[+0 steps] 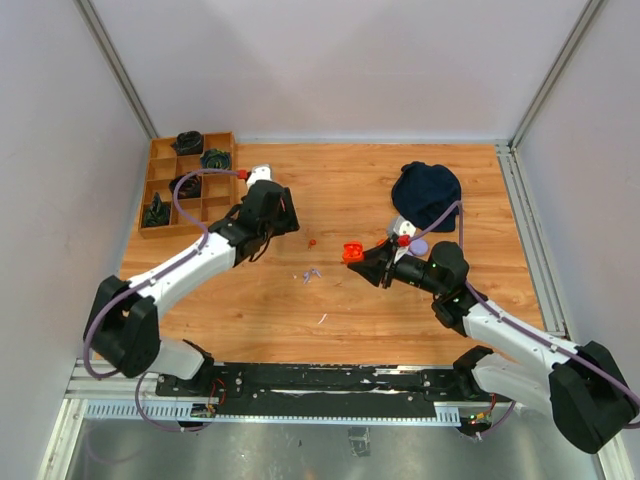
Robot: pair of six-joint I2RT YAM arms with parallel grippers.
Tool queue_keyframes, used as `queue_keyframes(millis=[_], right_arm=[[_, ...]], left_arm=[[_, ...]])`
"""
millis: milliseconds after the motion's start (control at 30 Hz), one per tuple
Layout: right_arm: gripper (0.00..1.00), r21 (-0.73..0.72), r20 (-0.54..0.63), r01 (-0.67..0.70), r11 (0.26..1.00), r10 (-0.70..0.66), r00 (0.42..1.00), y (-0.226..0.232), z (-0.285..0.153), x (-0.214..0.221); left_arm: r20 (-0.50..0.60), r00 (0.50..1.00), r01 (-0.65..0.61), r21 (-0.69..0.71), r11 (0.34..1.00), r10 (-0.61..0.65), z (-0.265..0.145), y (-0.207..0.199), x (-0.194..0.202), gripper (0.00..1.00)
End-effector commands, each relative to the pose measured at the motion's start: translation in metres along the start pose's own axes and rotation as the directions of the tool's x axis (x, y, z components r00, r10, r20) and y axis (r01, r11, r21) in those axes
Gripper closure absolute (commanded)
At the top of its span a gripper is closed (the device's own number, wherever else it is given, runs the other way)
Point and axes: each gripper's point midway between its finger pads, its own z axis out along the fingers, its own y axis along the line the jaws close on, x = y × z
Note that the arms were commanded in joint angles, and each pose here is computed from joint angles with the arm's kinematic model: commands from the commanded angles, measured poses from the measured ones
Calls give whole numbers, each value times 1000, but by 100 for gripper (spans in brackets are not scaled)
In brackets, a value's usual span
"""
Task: Insert the wireless bluetooth earbuds into the charging case
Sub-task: Pick up the earbud from the center of the board.
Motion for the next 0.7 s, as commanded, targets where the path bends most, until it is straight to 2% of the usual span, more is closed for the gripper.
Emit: queue_keyframes(millis=[0,233,433,667], right_arm=[[95,11,9,38,999,-38,999,0,-3,0],[95,20,1,36,999,-36,999,-1,-5,5],[95,27,-2,34,999,-34,999,-1,-6,7],[95,30,-10,31,999,-31,999,-3,-5,10]], left_arm=[[43,999,15,-37,999,-14,32,7,-32,32],[7,1000,6,-82,997,-6,105,17,-53,32],[-62,998,-4,-138,990,-4,171,37,-52,35],[-122,992,-60,-148,987,42,216,49,-47,42]])
